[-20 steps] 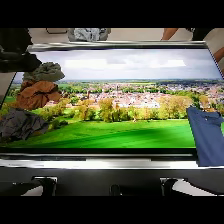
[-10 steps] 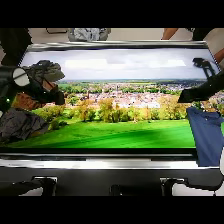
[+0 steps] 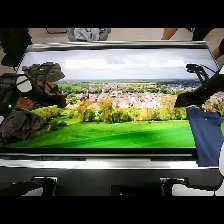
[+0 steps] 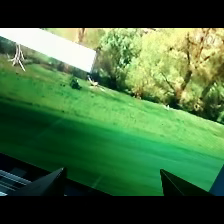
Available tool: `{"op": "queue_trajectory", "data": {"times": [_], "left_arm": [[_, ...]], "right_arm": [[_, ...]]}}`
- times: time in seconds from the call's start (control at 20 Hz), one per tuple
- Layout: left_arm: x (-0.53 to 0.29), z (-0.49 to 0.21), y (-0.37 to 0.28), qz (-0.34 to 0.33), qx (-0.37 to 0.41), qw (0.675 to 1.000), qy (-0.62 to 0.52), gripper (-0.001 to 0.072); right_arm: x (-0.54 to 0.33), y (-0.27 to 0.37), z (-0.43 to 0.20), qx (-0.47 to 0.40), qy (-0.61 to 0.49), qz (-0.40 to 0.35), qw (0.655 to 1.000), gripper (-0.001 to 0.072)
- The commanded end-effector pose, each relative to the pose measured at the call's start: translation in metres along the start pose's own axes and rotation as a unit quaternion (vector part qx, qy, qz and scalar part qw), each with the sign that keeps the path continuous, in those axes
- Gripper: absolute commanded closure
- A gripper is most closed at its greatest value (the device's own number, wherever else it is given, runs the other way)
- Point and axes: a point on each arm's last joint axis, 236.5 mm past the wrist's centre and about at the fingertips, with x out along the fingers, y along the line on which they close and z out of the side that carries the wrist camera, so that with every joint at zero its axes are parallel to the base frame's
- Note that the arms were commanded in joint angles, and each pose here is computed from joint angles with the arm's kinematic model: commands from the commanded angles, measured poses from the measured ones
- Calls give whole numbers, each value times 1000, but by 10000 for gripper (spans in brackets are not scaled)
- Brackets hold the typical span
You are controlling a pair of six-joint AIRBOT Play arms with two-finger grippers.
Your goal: Fold the shirts.
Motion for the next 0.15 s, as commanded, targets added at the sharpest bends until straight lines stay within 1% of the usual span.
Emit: {"op": "queue_trajectory", "data": {"times": [0.0, 0.1], "left_arm": [[0, 0, 0, 0, -1, 1000, -1, -13], [0, 0, 0, 0, -1, 1000, -1, -13]], "right_arm": [[0, 1, 0, 0, 2, 1, 1000, 39], [1, 1, 0, 0, 2, 1, 1000, 39]]}}
